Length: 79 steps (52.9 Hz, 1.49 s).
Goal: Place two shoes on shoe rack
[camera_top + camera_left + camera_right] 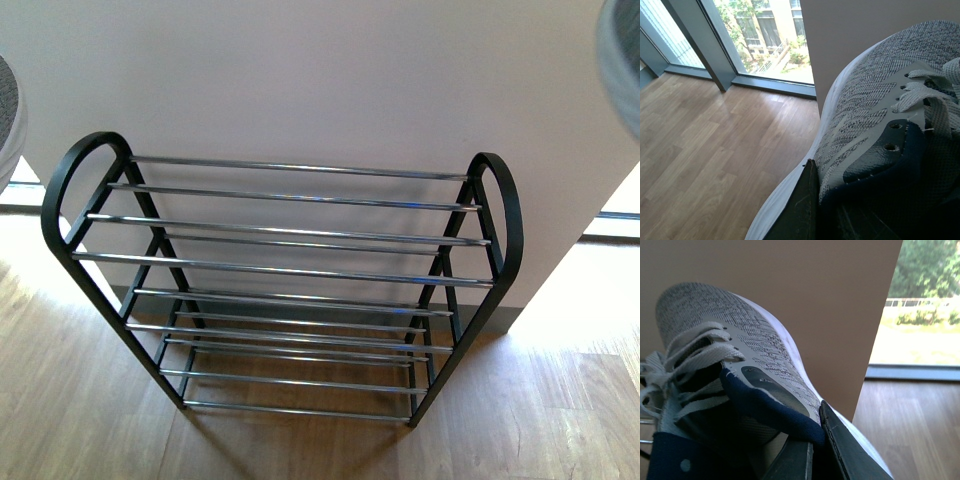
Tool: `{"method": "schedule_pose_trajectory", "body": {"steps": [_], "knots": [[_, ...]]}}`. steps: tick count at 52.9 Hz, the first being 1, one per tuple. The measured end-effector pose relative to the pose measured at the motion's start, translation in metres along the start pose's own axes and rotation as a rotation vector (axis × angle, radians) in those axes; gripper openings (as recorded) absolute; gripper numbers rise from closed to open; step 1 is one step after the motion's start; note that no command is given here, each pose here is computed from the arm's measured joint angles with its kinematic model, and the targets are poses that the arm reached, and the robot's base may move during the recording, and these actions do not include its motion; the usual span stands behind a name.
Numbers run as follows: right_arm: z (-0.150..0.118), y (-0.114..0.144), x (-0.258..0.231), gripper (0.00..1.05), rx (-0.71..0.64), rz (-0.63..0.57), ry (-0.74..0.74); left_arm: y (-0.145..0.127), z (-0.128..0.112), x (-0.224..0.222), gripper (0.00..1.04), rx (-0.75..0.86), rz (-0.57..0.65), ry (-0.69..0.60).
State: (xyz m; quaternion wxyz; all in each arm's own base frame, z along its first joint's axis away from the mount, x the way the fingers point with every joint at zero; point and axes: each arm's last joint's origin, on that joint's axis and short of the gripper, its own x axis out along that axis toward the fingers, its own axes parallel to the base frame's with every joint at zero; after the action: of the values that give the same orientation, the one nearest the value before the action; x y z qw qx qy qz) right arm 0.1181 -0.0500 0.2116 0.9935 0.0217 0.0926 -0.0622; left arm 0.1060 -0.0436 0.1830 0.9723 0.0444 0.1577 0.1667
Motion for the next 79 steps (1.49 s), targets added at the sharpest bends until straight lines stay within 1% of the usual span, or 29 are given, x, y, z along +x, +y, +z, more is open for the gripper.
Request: {"method": "schedule_pose_trajectory", "body": {"steps": [6, 10, 14, 22, 26, 34, 42, 51, 56, 62, 69, 79], "knots": [[0.008, 0.012, 0.035, 0.01, 0.093, -0.022, 0.170, 0.000, 0.000, 0.000, 0.02, 0.000, -0.001, 0.000], [0.015, 0.023, 0.049, 0.01, 0.128, -0.021, 0.235, 0.000, 0.000, 0.000, 0.02, 0.000, 0.000, 0.000], [0.024, 0.035, 0.058, 0.01, 0.165, -0.001, 0.260, 0.000, 0.000, 0.000, 0.02, 0.000, 0.000, 0.000], [0.046, 0.060, 0.072, 0.01, 0.214, 0.025, 0.256, 0.000, 0.000, 0.000, 0.02, 0.000, -0.001, 0.000], [0.050, 0.069, 0.077, 0.01, 0.243, 0.021, 0.272, 0.000, 0.000, 0.000, 0.02, 0.000, 0.000, 0.000], [0.045, 0.086, 0.081, 0.01, 0.292, -0.012, 0.339, 0.000, 0.000, 0.000, 0.02, 0.000, 0.000, 0.000], [0.037, 0.102, 0.085, 0.01, 0.356, -0.089, 0.401, 0.000, 0.000, 0.000, 0.02, 0.000, -0.001, 0.000], [0.027, 0.126, 0.092, 0.01, 0.390, -0.135, 0.456, 0.000, 0.000, 0.000, 0.02, 0.000, 0.000, 0.000], [0.023, 0.141, 0.094, 0.01, 0.433, -0.156, 0.492, 0.000, 0.000, 0.000, 0.02, 0.000, -0.001, 0.000], [0.020, 0.154, 0.095, 0.01, 0.460, -0.172, 0.508, 0.000, 0.000, 0.000, 0.02, 0.000, 0.000, 0.000], [0.013, 0.169, 0.100, 0.01, 0.490, -0.225, 0.519, 0.000, 0.000, 0.000, 0.02, 0.000, 0.000, 0.000], [0.016, 0.191, 0.120, 0.01, 0.529, -0.252, 0.512, 0.000, 0.000, 0.000, 0.02, 0.000, -0.001, 0.000]]}}
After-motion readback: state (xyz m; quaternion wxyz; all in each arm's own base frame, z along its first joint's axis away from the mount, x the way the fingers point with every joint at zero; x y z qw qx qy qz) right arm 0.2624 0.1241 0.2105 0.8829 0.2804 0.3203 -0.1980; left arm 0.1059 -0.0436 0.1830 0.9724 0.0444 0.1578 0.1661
